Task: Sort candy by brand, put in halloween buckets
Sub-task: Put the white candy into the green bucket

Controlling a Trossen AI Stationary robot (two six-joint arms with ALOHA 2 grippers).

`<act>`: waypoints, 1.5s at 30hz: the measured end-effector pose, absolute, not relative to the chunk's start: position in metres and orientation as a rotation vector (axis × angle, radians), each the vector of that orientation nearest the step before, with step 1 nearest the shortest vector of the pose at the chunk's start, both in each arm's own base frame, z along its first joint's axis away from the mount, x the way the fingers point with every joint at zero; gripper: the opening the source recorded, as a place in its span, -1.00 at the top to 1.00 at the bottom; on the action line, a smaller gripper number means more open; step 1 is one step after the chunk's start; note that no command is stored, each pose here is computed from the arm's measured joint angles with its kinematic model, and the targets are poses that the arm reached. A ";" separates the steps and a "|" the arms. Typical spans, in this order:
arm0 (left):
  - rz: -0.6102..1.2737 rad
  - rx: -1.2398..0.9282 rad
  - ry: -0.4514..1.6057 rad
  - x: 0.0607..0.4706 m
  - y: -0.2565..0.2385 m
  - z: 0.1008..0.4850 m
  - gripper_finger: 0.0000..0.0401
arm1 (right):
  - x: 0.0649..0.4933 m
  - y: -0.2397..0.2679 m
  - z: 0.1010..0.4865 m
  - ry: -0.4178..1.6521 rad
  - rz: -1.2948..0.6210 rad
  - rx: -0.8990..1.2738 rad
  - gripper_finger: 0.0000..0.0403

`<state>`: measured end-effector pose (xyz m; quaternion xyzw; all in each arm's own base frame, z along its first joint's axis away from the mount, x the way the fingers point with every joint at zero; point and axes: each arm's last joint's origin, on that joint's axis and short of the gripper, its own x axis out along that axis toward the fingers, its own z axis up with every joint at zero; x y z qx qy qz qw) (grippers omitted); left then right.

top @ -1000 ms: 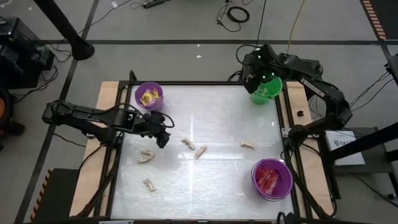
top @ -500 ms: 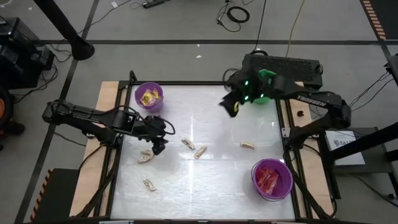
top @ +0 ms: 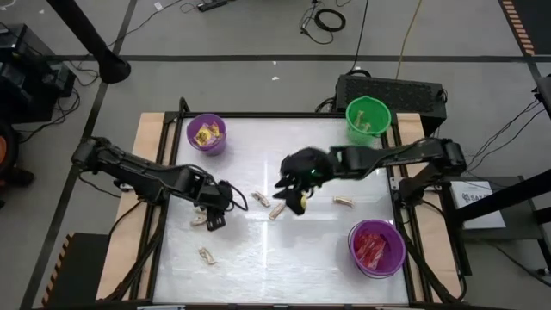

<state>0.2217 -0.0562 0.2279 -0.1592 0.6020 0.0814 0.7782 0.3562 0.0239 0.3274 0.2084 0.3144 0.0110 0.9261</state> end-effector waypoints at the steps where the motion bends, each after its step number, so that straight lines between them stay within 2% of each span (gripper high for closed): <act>1: 0.171 -0.327 1.326 0.223 -0.059 0.224 0.00 | 0.361 0.027 0.322 0.647 0.026 0.425 0.16; 8: 0.225 -0.207 1.455 0.213 -0.074 0.211 0.00 | 0.375 0.047 0.290 0.771 0.041 0.435 0.16; 13: 0.270 -0.280 1.458 0.198 -0.076 0.194 0.00 | 0.381 0.057 0.278 0.798 0.062 0.421 0.16; 16: 0.283 -0.324 1.527 0.187 -0.076 0.177 0.00 | 0.383 0.060 0.273 0.810 0.069 0.410 0.16; 21: 0.374 -0.362 1.545 0.180 -0.072 0.165 0.00 | 0.383 0.061 0.273 0.808 0.080 0.374 0.16; 30: 0.247 -0.394 1.544 0.180 -0.089 0.164 0.00 | 0.383 0.059 0.273 0.808 0.087 0.347 0.16; 35: 0.328 -0.353 1.507 0.183 -0.088 0.160 0.00 | 0.384 0.059 0.273 0.806 0.093 0.330 0.16; 42: 0.356 -0.333 1.577 0.187 -0.090 0.145 0.00 | 0.384 0.056 0.273 0.804 0.100 0.299 0.16; 45: 0.352 -0.332 1.589 0.189 -0.091 0.142 0.08 | 0.384 0.054 0.273 0.803 0.096 0.300 0.16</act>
